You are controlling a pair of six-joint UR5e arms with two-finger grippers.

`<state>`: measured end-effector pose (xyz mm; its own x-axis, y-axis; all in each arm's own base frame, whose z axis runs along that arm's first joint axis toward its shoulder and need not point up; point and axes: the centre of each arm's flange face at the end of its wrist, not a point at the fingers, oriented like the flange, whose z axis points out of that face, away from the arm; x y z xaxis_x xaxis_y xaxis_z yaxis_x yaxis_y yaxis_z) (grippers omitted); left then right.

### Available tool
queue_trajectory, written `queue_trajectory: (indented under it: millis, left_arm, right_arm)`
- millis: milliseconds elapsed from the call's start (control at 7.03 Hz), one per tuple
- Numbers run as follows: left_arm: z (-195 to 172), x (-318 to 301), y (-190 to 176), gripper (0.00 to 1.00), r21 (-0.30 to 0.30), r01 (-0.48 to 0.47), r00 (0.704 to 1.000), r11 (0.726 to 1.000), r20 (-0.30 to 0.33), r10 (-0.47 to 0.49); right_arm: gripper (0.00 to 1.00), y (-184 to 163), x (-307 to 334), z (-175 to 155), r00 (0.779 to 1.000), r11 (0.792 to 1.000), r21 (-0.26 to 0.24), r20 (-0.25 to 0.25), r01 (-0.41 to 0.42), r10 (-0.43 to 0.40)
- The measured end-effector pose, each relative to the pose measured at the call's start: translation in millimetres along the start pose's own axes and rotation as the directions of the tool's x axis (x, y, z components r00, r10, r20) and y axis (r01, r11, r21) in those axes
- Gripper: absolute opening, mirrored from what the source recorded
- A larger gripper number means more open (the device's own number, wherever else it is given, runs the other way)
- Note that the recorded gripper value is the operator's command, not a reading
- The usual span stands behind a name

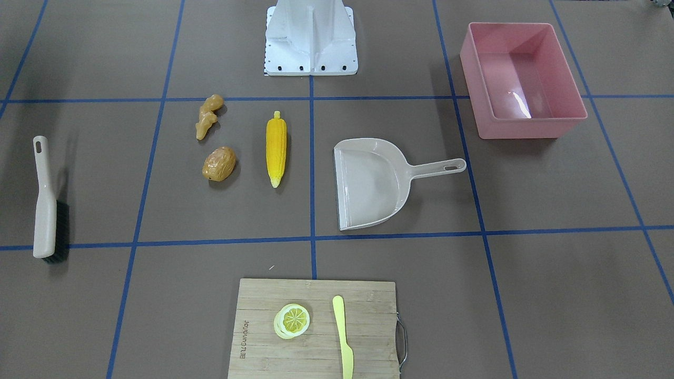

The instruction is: Sweep and dump trash into bin

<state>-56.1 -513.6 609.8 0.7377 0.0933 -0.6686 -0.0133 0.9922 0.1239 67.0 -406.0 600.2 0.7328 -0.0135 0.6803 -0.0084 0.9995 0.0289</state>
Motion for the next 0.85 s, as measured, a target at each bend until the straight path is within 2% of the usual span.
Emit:
queue_trajectory:
  millis: [284,569,853]
  left_arm:
    - [-16.4,16.6,-4.2,0.98,0.010,-0.012,1.000,1.000,-0.007,0.012]
    - [-48.4,57.1,-29.2,0.98,-0.036,-0.015,1.000,0.999,-0.011,0.015]
    - [-76.3,110.9,-62.9,0.98,-0.081,-0.097,0.995,0.992,-0.018,0.096]
  right_arm:
    - [1.00,-5.8,-25.5,6.4,0.999,0.998,-0.020,-0.008,0.052,-0.052]
    - [1.00,-17.9,-76.5,23.8,0.998,0.996,-0.060,-0.003,0.063,-0.064]
    - [1.00,-33.4,-141.7,52.2,0.997,0.991,-0.112,-0.014,0.070,-0.072]
